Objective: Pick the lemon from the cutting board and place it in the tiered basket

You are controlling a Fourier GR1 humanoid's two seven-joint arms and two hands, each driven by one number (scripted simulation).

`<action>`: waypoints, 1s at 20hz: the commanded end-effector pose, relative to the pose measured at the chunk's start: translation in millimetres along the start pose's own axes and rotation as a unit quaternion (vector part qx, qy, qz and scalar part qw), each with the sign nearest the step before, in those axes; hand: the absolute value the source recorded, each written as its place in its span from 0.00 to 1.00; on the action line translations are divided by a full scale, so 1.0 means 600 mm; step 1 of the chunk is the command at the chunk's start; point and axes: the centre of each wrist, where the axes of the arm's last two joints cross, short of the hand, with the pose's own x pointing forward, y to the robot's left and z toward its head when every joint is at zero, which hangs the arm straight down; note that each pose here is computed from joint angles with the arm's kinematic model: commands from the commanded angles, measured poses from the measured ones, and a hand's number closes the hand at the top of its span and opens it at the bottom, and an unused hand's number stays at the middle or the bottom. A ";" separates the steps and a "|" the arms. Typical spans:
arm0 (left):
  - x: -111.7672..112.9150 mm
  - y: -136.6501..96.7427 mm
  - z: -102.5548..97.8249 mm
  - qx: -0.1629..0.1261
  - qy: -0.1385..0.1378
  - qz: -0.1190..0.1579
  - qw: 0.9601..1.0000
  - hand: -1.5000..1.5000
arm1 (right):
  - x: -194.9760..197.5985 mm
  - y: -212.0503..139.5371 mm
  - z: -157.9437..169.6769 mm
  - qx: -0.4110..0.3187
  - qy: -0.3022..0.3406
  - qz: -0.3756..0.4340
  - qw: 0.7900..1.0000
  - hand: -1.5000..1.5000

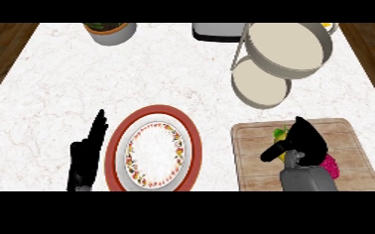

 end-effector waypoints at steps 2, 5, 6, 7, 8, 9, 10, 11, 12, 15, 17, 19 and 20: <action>0.003 -0.003 -0.018 0.003 0.002 0.009 1.000 0.50 | 0.009 0.016 0.010 -0.009 0.076 0.003 0.997 1.00; -0.013 0.005 0.007 -0.003 0.007 -0.002 1.000 0.50 | -0.014 -0.006 -0.019 -0.021 0.055 0.006 0.998 1.00; -0.009 0.001 0.005 -0.003 0.005 -0.003 1.000 0.50 | 0.012 0.034 -0.024 -0.003 0.048 0.005 0.999 1.00; 0.026 -0.003 -0.005 -0.003 0.008 0.000 1.000 0.50 | -0.006 0.052 -0.033 -0.010 0.039 0.008 0.999 1.00; 0.000 -0.003 0.006 -0.006 -0.003 0.005 1.000 0.50 | 0.005 0.032 -0.018 -0.024 0.032 0.027 0.999 1.00; 0.003 0.024 0.002 -0.007 0.009 0.004 1.000 0.50 | 0.013 0.038 -0.031 -0.031 0.026 0.055 0.998 1.00; 0.006 0.008 0.022 -0.002 -0.004 -0.004 1.000 0.50 | 0.000 0.026 -0.032 -0.040 0.021 0.060 0.997 1.00; -0.012 0.020 0.014 0.001 0.007 -0.004 1.000 0.50 | 0.023 0.013 -0.012 -0.059 0.015 0.058 0.996 1.00; -0.017 0.002 -0.001 -0.003 0.005 0.012 1.000 0.50 | 0.002 0.053 -0.027 -0.060 0.005 0.073 0.995 1.00; 0.007 0.012 -0.012 -0.009 0.006 -0.005 1.000 0.50 | 0.019 0.020 -0.035 -0.101 0.005 0.057 0.993 1.00; -0.006 -0.012 -0.007 0.000 0.005 0.003 1.000 0.50 | -0.037 -0.013 -0.036 -0.101 -0.062 0.048 0.992 1.00; -0.012 -0.008 -0.011 0.001 0.010 0.005 1.000 0.50 | -0.052 -0.050 -0.070 -0.064 -0.189 0.088 0.976 1.00; 0.003 -0.017 -0.002 0.001 0.001 0.008 1.000 0.50 | -0.049 -0.037 -0.052 -0.044 -0.250 0.102 0.962 1.00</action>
